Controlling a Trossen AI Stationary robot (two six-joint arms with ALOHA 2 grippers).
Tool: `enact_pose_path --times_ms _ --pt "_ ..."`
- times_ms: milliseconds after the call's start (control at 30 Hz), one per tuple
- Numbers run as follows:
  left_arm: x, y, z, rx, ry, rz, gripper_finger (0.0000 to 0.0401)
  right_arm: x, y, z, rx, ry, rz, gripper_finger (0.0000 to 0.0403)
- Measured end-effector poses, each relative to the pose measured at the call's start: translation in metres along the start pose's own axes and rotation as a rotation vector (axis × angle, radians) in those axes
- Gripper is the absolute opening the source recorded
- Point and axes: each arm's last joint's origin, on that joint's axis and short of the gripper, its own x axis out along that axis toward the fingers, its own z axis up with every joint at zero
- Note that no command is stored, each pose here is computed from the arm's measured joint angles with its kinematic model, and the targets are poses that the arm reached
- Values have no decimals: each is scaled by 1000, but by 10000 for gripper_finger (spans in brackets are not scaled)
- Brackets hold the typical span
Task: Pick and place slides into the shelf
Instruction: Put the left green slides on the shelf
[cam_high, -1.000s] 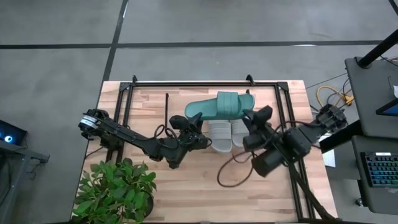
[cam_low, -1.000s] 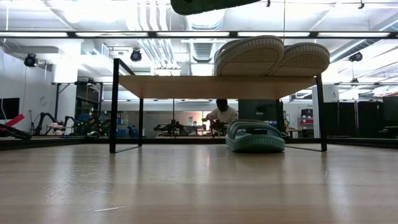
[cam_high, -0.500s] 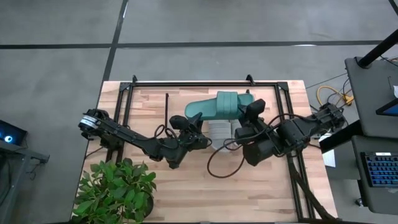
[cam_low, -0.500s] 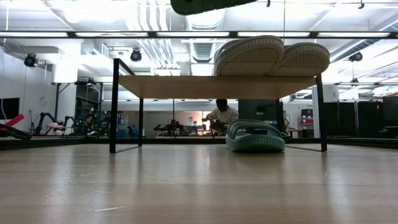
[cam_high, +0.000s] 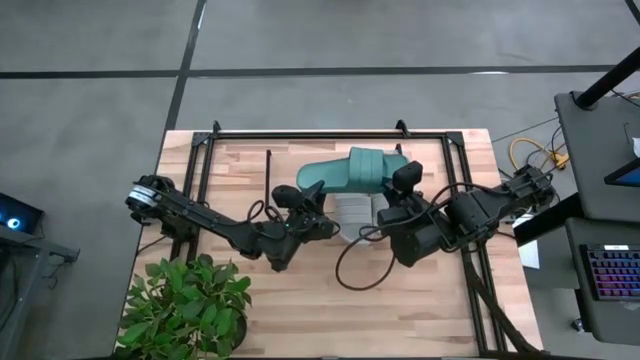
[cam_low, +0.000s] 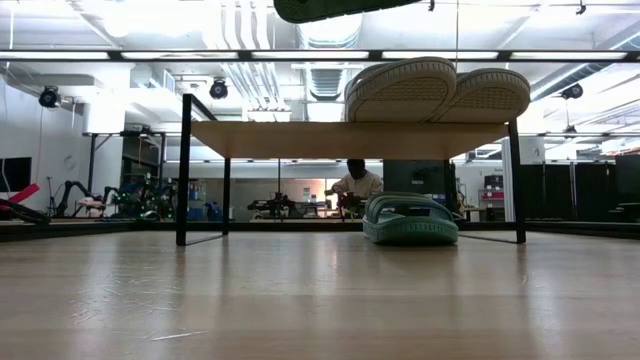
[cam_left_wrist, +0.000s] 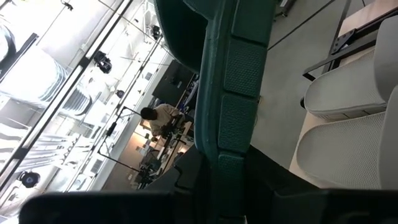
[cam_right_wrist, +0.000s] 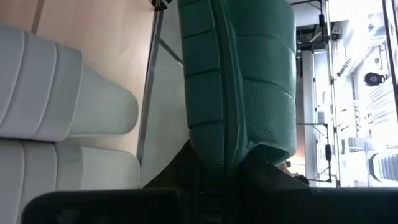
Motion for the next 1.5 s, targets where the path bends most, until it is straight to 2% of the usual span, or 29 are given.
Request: enact_pose_path --times_ms 200,300,433,567,667,867,933,967,1100,1167,1333,1500 --pt "0 0 0 -7 -4 0 76 0 0 0 3 1 -6 43" --pt "0 1 0 -15 -5 0 114 0 0 0 8 1 -9 43" --pt "-3 7 1 -92 -28 -10 178 0 0 0 26 1 -8 43" --pt "-15 18 3 -168 -116 -53 225 0 -1 0 29 5 -22 43" --pt "-27 30 2 -226 -173 -87 240 -1 -2 -1 31 9 -43 43" --pt "-50 55 -7 -330 -224 -147 244 -8 -7 -11 68 -5 -59 43" --pt "-58 61 -12 -364 -285 -226 244 -12 -8 -15 77 -11 -76 43" --pt "-63 65 -16 -398 -333 -299 244 -14 -8 -18 80 -14 -82 43" --pt "-73 89 -31 -619 -512 -768 244 -24 -8 -28 81 -45 -82 43" --pt "-74 100 -39 -702 -543 -922 244 -28 -5 -33 75 -57 -94 43" --pt "-85 117 -47 -741 -641 -1064 244 -42 8 -54 69 -123 -107 43" --pt "-87 134 -52 -788 -677 -1063 244 -56 26 -72 70 -240 -97 43"
